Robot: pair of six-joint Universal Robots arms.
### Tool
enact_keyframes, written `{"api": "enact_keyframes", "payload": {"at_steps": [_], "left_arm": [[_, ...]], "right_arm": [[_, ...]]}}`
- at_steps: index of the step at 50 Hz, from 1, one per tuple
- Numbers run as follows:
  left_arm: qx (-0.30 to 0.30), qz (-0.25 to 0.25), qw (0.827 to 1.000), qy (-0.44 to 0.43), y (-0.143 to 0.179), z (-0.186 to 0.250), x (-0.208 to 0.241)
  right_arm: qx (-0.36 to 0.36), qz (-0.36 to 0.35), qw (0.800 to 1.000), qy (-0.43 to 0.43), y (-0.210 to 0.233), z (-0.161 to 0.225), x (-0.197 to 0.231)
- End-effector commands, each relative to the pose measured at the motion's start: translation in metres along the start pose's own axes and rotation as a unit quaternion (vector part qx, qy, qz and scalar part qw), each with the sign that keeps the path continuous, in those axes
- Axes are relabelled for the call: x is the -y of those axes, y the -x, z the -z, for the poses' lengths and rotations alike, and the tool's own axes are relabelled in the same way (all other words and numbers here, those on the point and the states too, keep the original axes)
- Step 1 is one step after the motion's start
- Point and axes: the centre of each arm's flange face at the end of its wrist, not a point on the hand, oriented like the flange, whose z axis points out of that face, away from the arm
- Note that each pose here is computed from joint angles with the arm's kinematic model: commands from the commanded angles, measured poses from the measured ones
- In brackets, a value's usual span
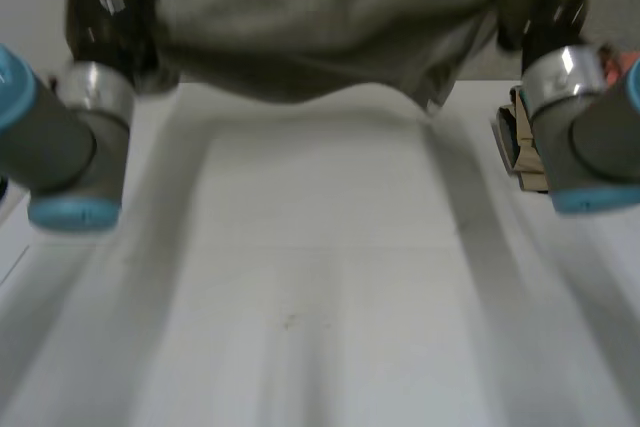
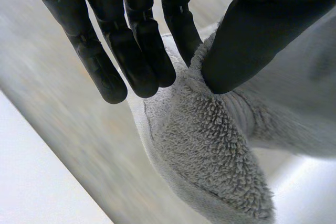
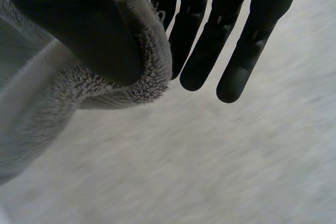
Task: Fold the laundry.
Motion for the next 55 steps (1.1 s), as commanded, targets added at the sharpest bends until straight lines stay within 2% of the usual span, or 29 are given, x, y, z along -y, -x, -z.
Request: {"api": "enact_keyframes", "payload": {"at_steps": [1, 7, 8, 9, 11, 13, 15, 16, 20, 21, 25, 28, 32, 40, 48, 55], "left_arm": [[-0.079, -0.015, 0.985, 0.152, -0.029, 0.075, -0.067], [-0.148, -0.051, 0.949, 0.275, -0.038, 0.137, -0.094], [-0.159, -0.062, 0.942, 0.289, -0.038, 0.144, -0.096], [-0.182, -0.083, 0.928, 0.315, -0.038, 0.157, -0.097], [-0.203, -0.105, 0.915, 0.333, -0.037, 0.167, -0.095], [-0.222, -0.127, 0.904, 0.343, -0.034, 0.172, -0.087], [-0.229, -0.137, 0.900, 0.344, -0.031, 0.172, -0.082], [-0.229, -0.139, 0.901, 0.340, -0.030, 0.170, -0.078], [-0.200, -0.132, 0.928, 0.285, -0.022, 0.147, -0.050], [-0.186, -0.124, 0.939, 0.262, -0.021, 0.136, -0.041], [-0.150, -0.085, 0.961, 0.215, -0.019, 0.108, -0.023], [-0.144, -0.059, 0.966, 0.208, -0.024, 0.095, -0.024], [-0.143, -0.031, 0.965, 0.216, -0.035, 0.071, -0.040], [-0.157, -0.035, 0.949, 0.272, -0.054, 0.032, -0.090], [-0.165, -0.036, 0.926, 0.338, -0.046, 0.026, -0.132], [-0.176, -0.045, 0.913, 0.366, -0.044, 0.032, -0.141]], "right_arm": [[0.194, -0.044, 0.966, 0.165, 0.055, 0.087, -0.050], [0.259, -0.051, 0.936, 0.235, 0.066, 0.132, -0.070], [0.262, -0.047, 0.934, 0.239, 0.066, 0.136, -0.072], [0.271, -0.039, 0.930, 0.244, 0.067, 0.142, -0.074], [0.275, -0.030, 0.929, 0.248, 0.068, 0.147, -0.075], [0.278, -0.015, 0.928, 0.247, 0.067, 0.150, -0.075], [0.278, -0.007, 0.929, 0.243, 0.066, 0.150, -0.072], [0.279, -0.005, 0.930, 0.241, 0.065, 0.150, -0.071], [0.275, -0.001, 0.932, 0.236, 0.063, 0.148, -0.067], [0.276, -0.003, 0.931, 0.239, 0.063, 0.150, -0.068], [0.279, -0.005, 0.929, 0.243, 0.064, 0.154, -0.068], [0.281, -0.006, 0.928, 0.246, 0.065, 0.156, -0.068], [0.284, -0.007, 0.925, 0.251, 0.066, 0.160, -0.070], [0.286, -0.006, 0.925, 0.252, 0.066, 0.161, -0.070], [0.289, -0.006, 0.922, 0.256, 0.067, 0.164, -0.071], [0.283, -0.002, 0.926, 0.249, 0.065, 0.158, -0.070]]}}
